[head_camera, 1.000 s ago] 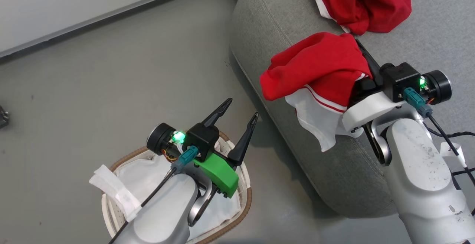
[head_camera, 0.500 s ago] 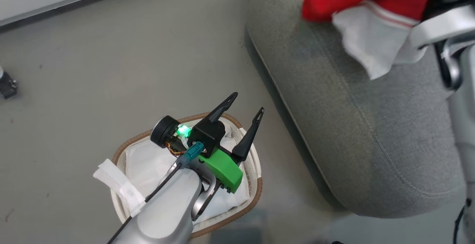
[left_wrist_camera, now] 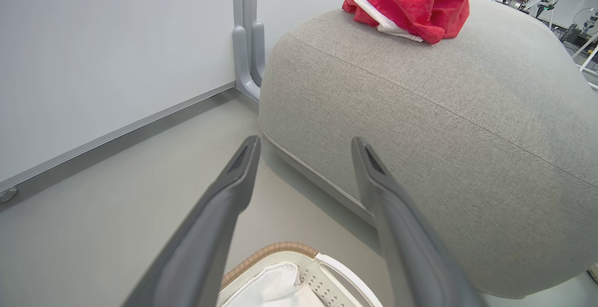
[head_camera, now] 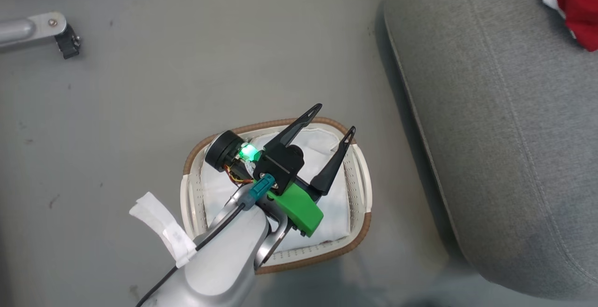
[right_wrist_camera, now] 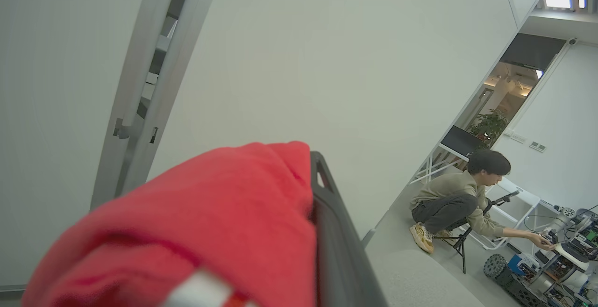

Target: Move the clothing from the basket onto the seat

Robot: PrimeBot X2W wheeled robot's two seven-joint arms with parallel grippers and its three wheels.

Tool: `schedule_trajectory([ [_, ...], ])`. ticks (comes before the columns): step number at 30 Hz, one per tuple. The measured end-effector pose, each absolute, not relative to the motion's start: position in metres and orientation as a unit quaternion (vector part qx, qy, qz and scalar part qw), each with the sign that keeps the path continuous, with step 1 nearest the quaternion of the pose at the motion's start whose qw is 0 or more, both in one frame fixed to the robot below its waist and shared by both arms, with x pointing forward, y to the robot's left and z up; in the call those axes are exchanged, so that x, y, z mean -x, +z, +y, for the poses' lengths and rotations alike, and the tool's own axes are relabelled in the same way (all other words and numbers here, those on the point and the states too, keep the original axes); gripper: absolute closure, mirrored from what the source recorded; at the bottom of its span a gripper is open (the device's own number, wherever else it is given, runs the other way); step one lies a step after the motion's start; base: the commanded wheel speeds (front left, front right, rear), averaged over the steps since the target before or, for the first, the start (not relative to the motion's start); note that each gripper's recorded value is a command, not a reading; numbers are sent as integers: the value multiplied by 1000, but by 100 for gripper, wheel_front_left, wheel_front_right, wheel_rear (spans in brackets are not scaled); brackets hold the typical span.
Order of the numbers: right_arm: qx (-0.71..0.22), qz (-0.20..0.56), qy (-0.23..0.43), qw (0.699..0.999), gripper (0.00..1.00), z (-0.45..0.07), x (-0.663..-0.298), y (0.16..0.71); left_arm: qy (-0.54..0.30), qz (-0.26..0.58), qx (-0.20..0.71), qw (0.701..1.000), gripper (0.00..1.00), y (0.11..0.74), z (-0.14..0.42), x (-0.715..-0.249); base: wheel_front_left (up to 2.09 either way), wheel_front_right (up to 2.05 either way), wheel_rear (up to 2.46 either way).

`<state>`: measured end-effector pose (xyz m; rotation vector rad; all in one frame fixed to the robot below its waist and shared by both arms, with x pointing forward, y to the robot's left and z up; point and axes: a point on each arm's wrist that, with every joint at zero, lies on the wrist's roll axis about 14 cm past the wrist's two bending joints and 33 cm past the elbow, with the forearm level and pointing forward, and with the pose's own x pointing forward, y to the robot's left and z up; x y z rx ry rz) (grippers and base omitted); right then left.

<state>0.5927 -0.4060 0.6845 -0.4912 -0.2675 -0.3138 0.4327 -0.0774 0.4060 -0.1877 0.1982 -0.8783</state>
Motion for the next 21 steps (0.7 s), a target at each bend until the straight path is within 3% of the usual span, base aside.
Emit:
schedule_trajectory([
  [9, 202, 48, -150, 966, 100, -415, -597, 503, -400, 120, 93, 904, 0, 379, -60, -442, 0, 0, 0],
  [14, 187, 95, -135, 968, 100, -399, -588, 449, -396, 130, 94, 904, 0, 368, -58, -444, 0, 0, 0],
  [16, 186, 101, -135, 968, 79, -398, -584, 443, -400, 130, 94, 902, 0, 367, -61, -444, 0, 0, 0],
  [17, 186, 99, -136, 968, 58, -398, -582, 444, -402, 128, 95, 902, 0, 369, -63, -444, 0, 0, 0],
  [18, 186, 99, -136, 968, 46, -398, -581, 445, -403, 127, 96, 901, 0, 370, -64, -444, 0, 0, 0],
  [19, 186, 97, -134, 968, 0, -396, -579, 446, -403, 124, 98, 901, 0, 372, -65, -445, 0, 0, 0],
  [21, 187, 90, -128, 970, 0, -390, -577, 449, -404, 119, 99, 901, 0, 375, -67, -446, 0, 0, 0],
])
